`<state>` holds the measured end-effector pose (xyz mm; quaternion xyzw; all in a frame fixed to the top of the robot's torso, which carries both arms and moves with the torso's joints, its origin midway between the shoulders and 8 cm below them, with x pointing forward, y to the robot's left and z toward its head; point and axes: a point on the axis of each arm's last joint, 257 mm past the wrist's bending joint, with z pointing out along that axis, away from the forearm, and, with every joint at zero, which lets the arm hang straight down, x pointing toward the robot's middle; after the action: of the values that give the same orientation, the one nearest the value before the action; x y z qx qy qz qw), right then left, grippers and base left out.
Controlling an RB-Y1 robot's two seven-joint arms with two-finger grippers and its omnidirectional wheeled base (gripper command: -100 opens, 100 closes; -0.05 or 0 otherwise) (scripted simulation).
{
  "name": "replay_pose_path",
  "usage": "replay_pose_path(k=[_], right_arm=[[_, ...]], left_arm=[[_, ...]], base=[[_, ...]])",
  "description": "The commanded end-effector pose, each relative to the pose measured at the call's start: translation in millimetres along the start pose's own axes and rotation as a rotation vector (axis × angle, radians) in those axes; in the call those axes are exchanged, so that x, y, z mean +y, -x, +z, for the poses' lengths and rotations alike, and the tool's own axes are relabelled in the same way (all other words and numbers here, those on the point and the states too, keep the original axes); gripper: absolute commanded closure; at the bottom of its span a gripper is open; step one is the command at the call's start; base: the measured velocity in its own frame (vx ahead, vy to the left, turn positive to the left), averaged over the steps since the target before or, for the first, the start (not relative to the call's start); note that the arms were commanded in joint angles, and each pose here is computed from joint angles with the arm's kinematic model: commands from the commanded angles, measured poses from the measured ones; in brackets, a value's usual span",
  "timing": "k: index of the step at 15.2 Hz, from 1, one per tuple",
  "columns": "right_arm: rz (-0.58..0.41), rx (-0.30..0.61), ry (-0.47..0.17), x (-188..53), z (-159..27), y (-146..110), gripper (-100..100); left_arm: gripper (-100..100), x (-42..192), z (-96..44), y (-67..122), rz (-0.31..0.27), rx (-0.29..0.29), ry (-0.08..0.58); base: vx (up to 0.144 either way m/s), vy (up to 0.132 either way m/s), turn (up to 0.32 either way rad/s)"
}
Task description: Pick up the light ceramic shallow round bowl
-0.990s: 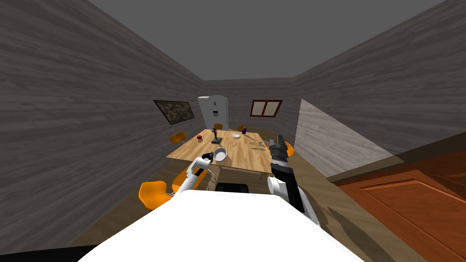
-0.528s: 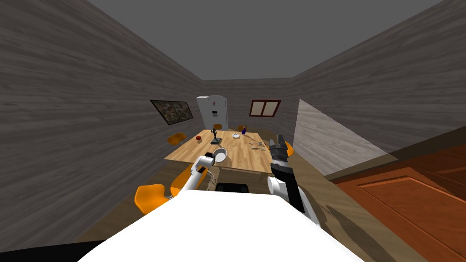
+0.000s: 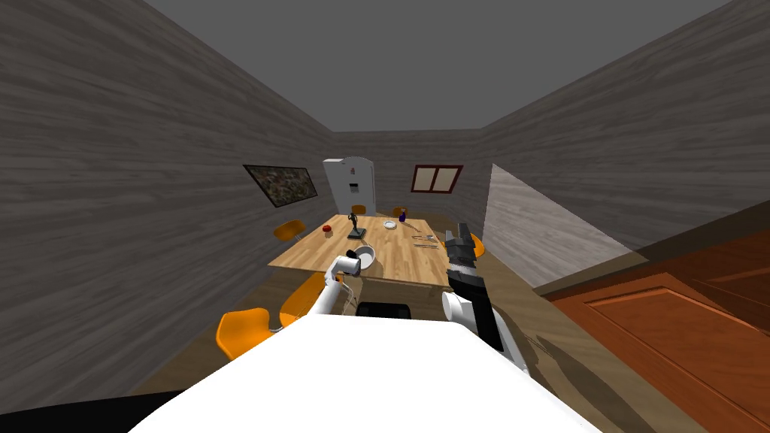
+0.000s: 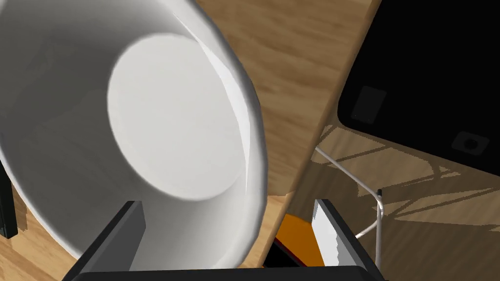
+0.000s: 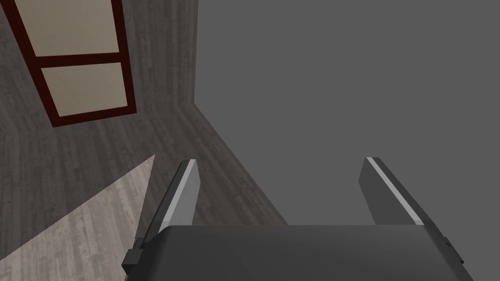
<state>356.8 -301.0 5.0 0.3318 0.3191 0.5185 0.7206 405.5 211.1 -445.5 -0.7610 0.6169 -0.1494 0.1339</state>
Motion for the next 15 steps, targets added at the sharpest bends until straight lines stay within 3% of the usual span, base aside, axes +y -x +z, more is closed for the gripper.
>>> replay_pose_path(k=[1,2,3,4,7,9,10,14,15], right_arm=[[0.0,0.0,0.0,0.0,0.0,0.0,0],[0.0,0.0,0.0,0.0,0.0,0.0,0],[0.0,0.0,0.0,0.0,0.0,0.0,0],[0.0,0.0,0.0,0.0,0.0,0.0,0],[0.0,0.0,0.0,0.0,0.0,0.0,0],[0.0,0.0,0.0,0.0,0.0,0.0,0],[0.0,0.0,0.0,0.0,0.0,0.0,0],[0.0,0.0,0.0,0.0,0.0,0.0,0],[0.0,0.0,0.0,0.0,0.0,0.0,0]], left_arm=[[-100,11.6,-1.0,-22.3,-0.017,0.03,0.042],[-100,13.9,-1.3,-28.4,-0.021,0.039,0.049],[-100,9.5,-0.2,-18.9,-0.014,0.025,0.035],[-100,14.4,8.4,-19.3,-0.014,0.028,0.039],[-100,18.0,16.4,-17.6,-0.013,0.029,0.038],[-100,17.4,15.3,-17.3,-0.014,0.028,0.04],[100,17.3,16.0,-17.3,-0.013,0.029,0.038],[100,18.1,16.2,-16.8,-0.012,0.027,0.04],[100,14.4,8.4,-19.3,-0.014,0.028,0.039]], base=[[0.015,0.017,-0.022],[0.013,0.015,-0.011],[0.007,0.007,-0.006],[0.015,-0.002,0.004],[0.027,-0.01,0.008],[0.023,-0.01,0.005],[0.006,-0.003,0.001],[0.0,0.0,0.0],[-0.015,0.005,-0.005]])
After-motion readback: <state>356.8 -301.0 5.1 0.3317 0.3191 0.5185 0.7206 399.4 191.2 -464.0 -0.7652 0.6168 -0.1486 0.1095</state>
